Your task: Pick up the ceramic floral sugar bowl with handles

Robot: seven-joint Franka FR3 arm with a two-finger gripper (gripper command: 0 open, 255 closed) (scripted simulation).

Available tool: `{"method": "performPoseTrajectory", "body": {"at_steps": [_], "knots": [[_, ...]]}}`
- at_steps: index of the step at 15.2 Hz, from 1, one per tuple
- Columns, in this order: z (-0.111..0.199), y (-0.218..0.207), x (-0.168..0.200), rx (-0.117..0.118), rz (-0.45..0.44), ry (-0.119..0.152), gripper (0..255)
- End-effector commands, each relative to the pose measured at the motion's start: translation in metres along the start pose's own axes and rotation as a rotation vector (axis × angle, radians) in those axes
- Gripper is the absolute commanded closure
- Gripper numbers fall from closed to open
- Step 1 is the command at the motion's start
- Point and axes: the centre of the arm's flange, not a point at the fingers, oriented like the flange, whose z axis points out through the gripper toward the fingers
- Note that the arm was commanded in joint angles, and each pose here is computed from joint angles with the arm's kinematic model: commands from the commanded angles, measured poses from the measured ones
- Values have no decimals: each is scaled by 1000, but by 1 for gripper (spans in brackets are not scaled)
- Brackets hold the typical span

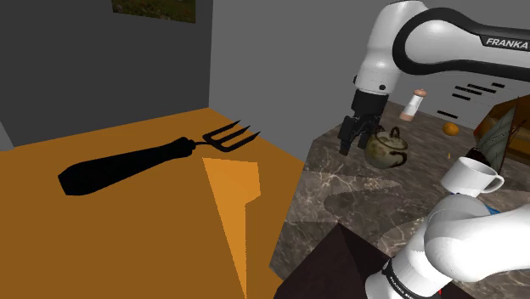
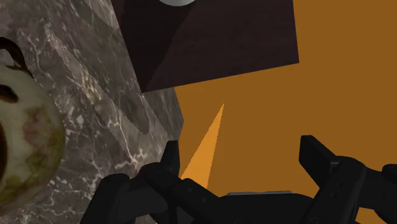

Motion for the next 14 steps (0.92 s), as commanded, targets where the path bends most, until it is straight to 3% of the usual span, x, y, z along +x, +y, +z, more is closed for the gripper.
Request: {"method": "performPoseTrajectory", "body": {"at_steps": [1,14], "knots": [[0,0,0,0,0,0,0],[-49,155,-21,-54,55,77,0]]}}
